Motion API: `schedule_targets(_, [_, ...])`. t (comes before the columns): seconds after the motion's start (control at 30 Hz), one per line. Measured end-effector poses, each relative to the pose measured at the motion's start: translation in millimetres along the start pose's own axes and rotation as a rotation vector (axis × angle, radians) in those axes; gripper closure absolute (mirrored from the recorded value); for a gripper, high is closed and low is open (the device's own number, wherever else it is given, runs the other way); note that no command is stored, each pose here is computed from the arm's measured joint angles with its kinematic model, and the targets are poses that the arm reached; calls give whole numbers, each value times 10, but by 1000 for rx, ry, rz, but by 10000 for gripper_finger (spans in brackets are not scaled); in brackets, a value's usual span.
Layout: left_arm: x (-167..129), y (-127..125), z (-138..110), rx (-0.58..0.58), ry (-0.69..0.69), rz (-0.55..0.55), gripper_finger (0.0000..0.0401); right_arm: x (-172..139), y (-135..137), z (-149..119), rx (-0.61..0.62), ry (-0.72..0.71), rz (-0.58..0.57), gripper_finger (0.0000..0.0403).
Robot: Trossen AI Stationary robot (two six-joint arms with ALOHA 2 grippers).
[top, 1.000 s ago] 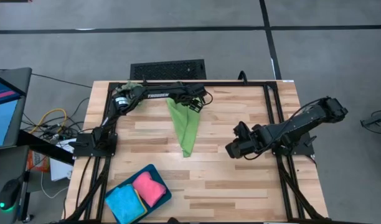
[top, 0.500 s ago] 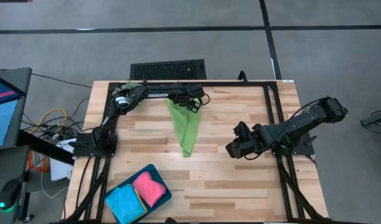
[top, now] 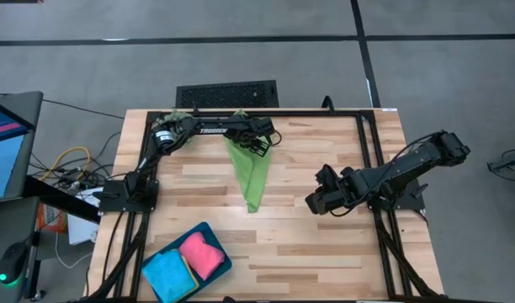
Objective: Fold microfiber towels
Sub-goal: Fold the green microfiber towel
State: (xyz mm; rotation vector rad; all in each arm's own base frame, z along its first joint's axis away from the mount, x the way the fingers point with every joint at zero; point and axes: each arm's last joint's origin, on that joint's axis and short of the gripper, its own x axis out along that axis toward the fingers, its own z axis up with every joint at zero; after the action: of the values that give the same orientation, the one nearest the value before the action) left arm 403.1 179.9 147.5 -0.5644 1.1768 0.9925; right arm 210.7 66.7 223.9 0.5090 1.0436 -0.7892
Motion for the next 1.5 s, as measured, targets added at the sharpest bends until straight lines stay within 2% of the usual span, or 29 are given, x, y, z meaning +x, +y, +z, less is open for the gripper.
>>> schedule_targets(0.3, [-47,-21,38,49,-16,-12,379,0,-3,-1,-2,1,-3,272])
schedule_targets(0.37, [-85,-38,56,61,-22,-17,394,0,-7,-2,-4,-1,-8,272])
schedule_targets(0.5, [-220,-74,82,92,-12,-13,394,0,-7,-2,-6,-1,-8,272])
schedule_targets(0.73, [-651,-241,-2,256,75,-33,398,-4,-16,33,-37,4,10,272])
schedule_targets(0.87, [-967,-429,-188,360,105,-33,399,-20,-54,106,-58,2,33,272])
schedule_targets(1.03, [-1358,-669,-571,501,109,-38,399,-53,-140,206,-111,-14,45,272])
schedule_targets(1.17, [-1617,-804,-898,601,103,-45,399,-69,-194,308,-220,-47,65,272])
schedule_targets(1.5, [-1966,-1105,-1626,754,53,-49,400,14,-70,662,-643,-272,156,266])
